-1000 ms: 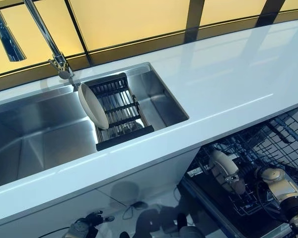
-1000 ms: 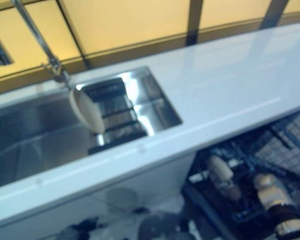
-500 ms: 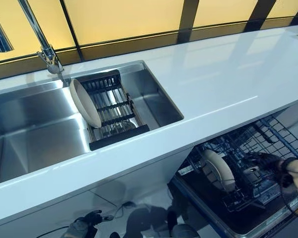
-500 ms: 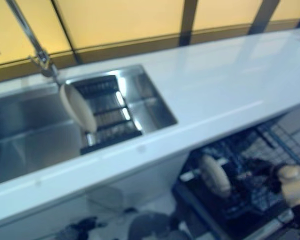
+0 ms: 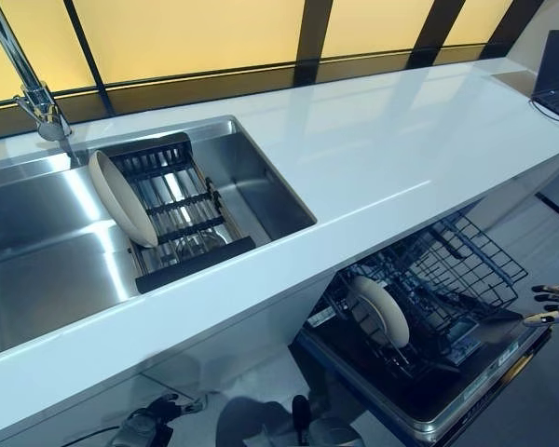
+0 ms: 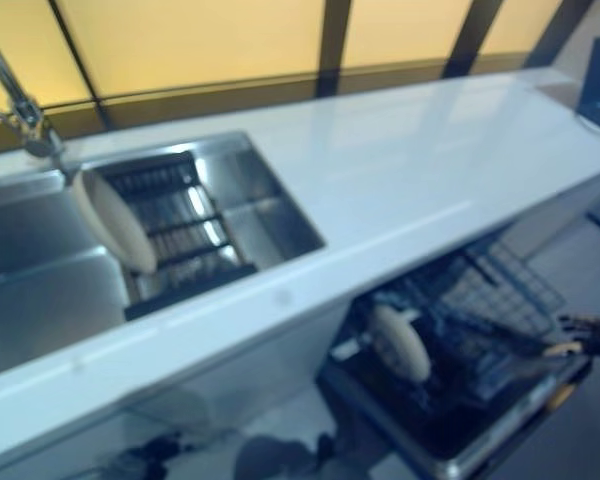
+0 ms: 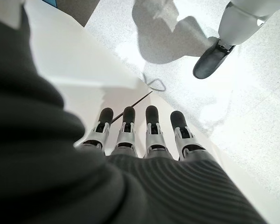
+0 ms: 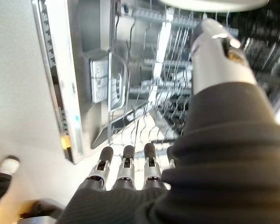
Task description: Take plates into dishwasher
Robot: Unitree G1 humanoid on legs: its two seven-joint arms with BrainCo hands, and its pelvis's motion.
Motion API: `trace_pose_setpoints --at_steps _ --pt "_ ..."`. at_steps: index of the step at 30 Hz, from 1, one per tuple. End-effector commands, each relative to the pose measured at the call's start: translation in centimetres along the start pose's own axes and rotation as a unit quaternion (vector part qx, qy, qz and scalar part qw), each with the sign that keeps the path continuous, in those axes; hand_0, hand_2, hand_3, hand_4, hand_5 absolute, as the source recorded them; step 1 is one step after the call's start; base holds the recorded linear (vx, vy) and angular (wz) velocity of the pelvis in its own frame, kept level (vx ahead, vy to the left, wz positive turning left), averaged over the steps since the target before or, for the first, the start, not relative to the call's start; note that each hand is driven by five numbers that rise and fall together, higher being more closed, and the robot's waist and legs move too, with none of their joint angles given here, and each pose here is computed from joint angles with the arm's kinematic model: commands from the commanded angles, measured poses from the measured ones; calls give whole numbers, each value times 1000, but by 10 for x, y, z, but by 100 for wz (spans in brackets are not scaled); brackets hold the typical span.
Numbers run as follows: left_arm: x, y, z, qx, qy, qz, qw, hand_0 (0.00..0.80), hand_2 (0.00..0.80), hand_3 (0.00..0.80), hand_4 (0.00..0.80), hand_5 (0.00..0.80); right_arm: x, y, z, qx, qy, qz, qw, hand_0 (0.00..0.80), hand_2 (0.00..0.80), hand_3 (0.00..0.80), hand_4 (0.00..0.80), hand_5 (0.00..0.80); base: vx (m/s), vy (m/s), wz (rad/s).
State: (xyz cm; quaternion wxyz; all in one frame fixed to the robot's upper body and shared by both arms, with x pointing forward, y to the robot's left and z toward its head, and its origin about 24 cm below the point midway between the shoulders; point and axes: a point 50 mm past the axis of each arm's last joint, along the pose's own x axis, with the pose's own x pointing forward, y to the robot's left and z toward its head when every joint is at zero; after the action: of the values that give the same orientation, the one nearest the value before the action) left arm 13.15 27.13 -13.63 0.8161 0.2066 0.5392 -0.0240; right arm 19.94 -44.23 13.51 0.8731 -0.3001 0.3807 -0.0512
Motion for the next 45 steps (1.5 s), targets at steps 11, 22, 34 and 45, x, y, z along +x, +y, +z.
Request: trace_pose_setpoints --at_steps 11,22,34,45 --pt "-4 22 -12 -10 5 38 999 0 0 0 0 0 -92 -101 128 -15 -274 -334 902 0 0 0 0 0 5 21 5" --pt "-4 11 -17 -21 5 26 999 0 0 0 0 0 -136 -85 237 -239 -362 -453 779 0 0 0 0 0 18 29 20" --pt "-3 8 -3 -52 -8 37 998 0 0 0 0 0 -167 -22 314 -462 -400 -499 614 0 0 0 0 0 -34 26 29" --pt "-4 13 14 -64 -52 42 996 0 0 0 0 0 -165 10 342 -517 -416 -496 559 0 0 0 0 0 -52 23 23"
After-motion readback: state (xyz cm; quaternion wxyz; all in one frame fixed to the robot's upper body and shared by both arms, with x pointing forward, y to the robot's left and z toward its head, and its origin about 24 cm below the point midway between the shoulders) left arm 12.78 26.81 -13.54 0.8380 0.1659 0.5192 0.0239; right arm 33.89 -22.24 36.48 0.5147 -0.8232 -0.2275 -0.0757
